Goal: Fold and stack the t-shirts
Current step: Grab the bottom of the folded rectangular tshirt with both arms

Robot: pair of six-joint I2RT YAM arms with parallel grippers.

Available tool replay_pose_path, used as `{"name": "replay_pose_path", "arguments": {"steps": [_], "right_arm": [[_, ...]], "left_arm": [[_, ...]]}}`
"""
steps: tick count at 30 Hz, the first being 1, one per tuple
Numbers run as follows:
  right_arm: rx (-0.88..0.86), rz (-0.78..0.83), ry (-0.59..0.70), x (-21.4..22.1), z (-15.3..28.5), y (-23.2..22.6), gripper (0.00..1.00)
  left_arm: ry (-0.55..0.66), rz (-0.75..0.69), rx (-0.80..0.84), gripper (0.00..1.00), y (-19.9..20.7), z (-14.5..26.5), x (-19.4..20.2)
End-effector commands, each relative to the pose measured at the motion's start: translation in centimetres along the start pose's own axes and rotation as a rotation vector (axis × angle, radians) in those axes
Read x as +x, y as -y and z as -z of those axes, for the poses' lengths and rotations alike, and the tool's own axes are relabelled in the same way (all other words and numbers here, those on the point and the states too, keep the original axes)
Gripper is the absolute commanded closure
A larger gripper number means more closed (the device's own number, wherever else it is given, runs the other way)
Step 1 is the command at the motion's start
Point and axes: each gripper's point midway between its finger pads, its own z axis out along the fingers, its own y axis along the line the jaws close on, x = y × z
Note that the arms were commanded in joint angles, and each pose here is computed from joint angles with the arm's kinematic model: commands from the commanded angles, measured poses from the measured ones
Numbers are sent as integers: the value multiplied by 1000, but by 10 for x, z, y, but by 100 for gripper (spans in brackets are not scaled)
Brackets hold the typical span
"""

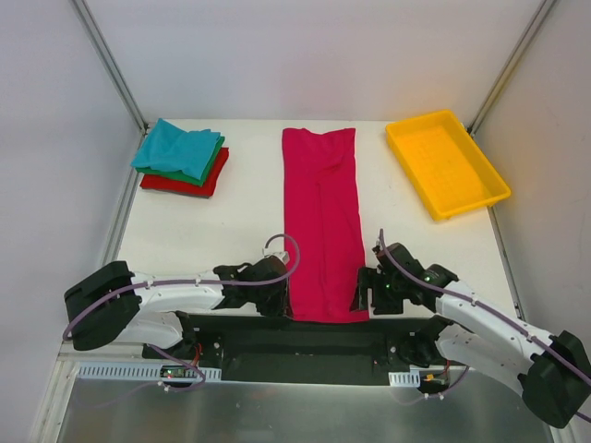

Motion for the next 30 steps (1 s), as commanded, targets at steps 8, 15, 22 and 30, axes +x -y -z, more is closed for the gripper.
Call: {"name": "replay_pose_path", "arguments": {"steps": [8, 15, 22, 30], "right_arm": [[6, -30, -91, 16, -14, -2, 45], [61, -27, -81, 17, -18, 10, 88], [29, 71, 80, -23, 1, -9, 100], [56, 149, 259, -84, 32, -33, 99]], "left_arm": [[62, -34, 24, 100, 17, 0, -18], [74, -17, 35, 100, 12, 6, -15], [160, -30, 76, 100, 23, 22, -30], [308, -43, 73, 100, 33, 54, -90]]}}
